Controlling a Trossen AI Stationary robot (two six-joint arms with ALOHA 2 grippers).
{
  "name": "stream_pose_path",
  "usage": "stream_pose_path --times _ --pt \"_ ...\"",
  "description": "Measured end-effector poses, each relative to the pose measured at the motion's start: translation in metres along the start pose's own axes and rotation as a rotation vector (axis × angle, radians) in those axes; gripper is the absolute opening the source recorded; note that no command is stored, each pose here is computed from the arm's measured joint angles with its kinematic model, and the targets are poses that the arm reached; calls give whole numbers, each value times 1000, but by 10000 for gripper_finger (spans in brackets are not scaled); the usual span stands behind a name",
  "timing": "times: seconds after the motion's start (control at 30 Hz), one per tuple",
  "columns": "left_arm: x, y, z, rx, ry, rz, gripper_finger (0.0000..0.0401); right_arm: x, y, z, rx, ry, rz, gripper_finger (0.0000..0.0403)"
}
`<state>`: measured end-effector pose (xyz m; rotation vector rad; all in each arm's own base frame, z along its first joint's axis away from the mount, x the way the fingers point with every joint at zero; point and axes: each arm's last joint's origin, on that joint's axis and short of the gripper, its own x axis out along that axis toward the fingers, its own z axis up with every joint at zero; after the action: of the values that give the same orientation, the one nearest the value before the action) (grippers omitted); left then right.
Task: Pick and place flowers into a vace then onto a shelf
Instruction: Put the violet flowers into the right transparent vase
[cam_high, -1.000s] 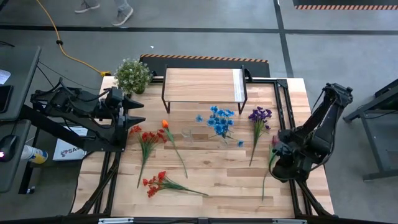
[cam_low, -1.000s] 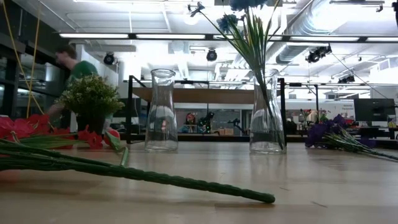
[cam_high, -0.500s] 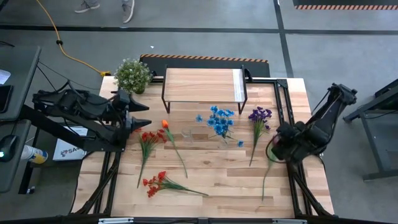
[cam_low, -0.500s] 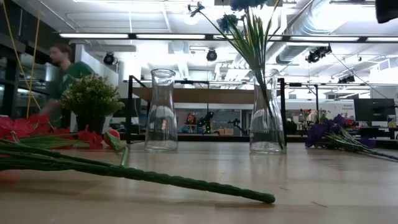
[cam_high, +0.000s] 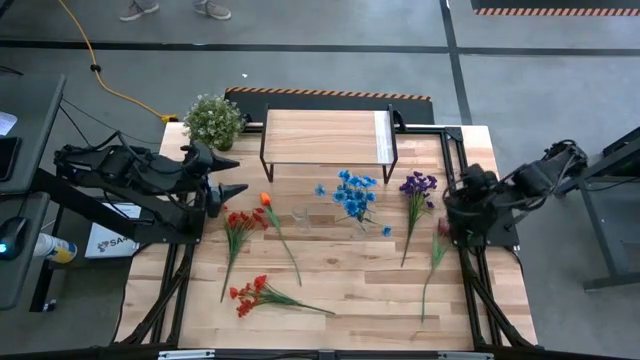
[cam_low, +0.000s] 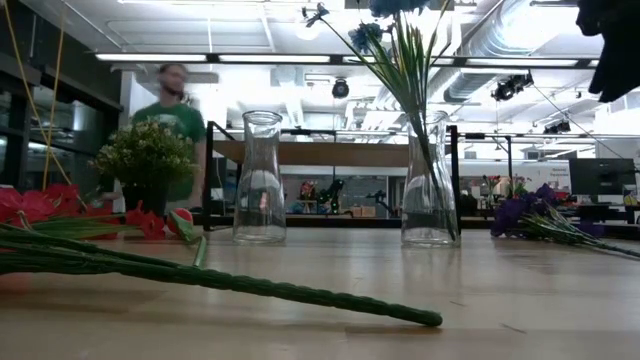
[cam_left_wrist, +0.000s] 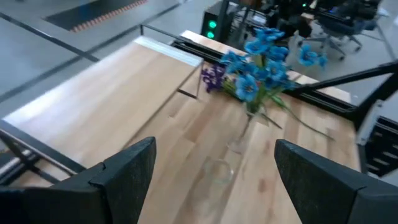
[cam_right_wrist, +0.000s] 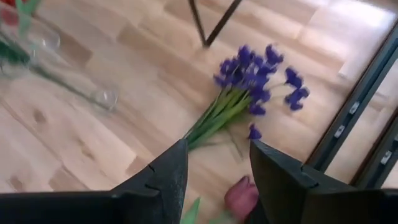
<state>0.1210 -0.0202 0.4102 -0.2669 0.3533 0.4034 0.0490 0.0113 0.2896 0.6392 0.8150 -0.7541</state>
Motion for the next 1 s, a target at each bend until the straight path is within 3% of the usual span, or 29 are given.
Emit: stream_pose_path --times 0.33,0.57,0.73,1.0 --pt "0 1 0 8 -8 28 360 -9 -35 6 97 -143 79 173" --pt "0 1 0 8 -8 28 360 -14 -31 12 121 -239 186 165" --pt "0 1 0 8 -9 28 360 -17 -21 17 45 -299 264 170" --pt "0 1 0 8 -9 28 360 -22 -13 23 -75 -403 292 185"
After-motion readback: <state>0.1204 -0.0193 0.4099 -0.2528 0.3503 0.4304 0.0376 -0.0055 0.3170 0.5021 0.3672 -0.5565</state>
